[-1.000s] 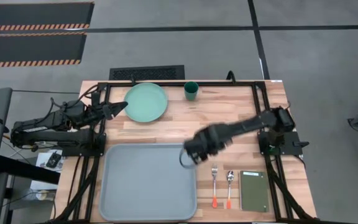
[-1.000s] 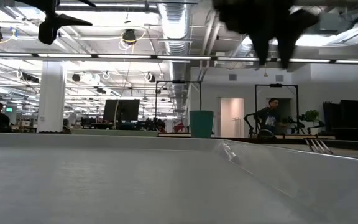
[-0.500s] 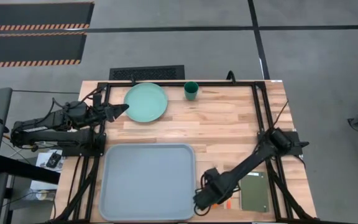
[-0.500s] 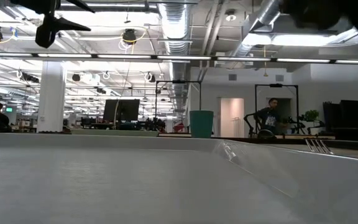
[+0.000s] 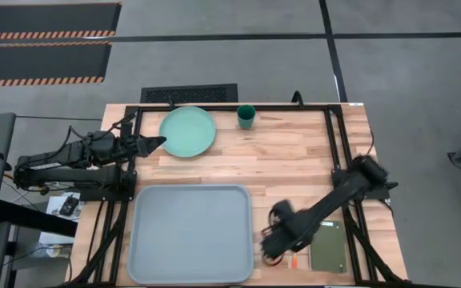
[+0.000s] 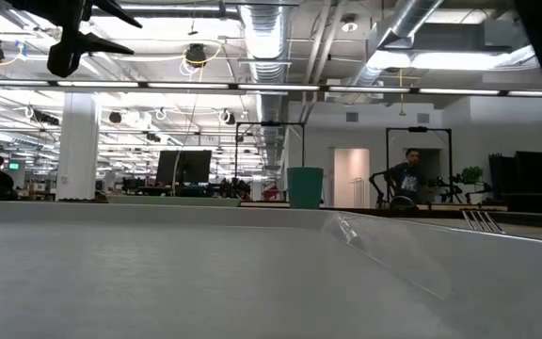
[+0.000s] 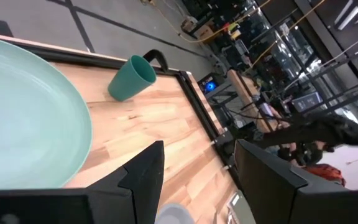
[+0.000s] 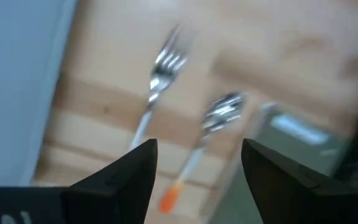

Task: Pick and place plate/cup/fork/spoon on tray
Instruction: Put the orange fork on the left of the gray tray

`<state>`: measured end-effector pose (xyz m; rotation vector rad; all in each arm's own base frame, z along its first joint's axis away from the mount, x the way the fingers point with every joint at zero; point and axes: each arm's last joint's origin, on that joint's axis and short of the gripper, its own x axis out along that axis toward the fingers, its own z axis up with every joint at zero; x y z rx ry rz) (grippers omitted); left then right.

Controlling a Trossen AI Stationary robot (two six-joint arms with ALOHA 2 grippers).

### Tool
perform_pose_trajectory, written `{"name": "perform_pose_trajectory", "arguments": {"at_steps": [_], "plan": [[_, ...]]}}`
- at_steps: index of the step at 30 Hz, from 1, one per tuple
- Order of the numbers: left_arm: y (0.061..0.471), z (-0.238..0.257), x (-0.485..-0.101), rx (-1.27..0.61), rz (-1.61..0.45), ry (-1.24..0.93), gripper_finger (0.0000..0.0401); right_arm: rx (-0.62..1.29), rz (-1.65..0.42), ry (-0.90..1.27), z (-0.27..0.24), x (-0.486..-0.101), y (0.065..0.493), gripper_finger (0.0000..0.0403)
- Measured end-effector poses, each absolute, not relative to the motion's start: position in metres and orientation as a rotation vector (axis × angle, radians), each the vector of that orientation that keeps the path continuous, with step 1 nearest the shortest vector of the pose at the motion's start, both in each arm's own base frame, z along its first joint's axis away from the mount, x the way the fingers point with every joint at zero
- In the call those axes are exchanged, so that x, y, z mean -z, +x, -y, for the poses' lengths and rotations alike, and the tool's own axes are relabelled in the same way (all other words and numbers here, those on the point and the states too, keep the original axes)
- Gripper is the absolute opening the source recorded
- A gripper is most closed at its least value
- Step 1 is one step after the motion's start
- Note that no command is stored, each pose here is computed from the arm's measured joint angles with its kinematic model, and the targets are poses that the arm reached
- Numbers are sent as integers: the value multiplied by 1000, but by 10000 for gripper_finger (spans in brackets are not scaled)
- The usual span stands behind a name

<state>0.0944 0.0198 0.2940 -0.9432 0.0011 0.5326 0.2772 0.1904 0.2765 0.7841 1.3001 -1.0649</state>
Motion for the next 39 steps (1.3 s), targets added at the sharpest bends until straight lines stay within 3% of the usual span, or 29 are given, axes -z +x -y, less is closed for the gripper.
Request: {"name": "perform_pose_trajectory", "arguments": {"at_steps": [6,10,13,21,31,39], "plan": [[95,-20,-294,-536,6,-971,183,954,-1069,902,-148,-345,212,260],[95,-20,-293,-538,1,-970,183,995,-972,1041,-120,-345,163,260],[95,-20,-293,-539,-2,-962,183,1087,-881,1165,-113,-320,147,260],[95,-20,-293,-535,-5,-961,183,894,-863,1360,-149,-242,206,260],[96,-18,-293,-488,-45,-940,183,935,-1053,1255,-183,-210,286,260],[95,-18,-290,-501,-74,-935,183,1043,-1146,1203,-201,-187,306,260]]}}
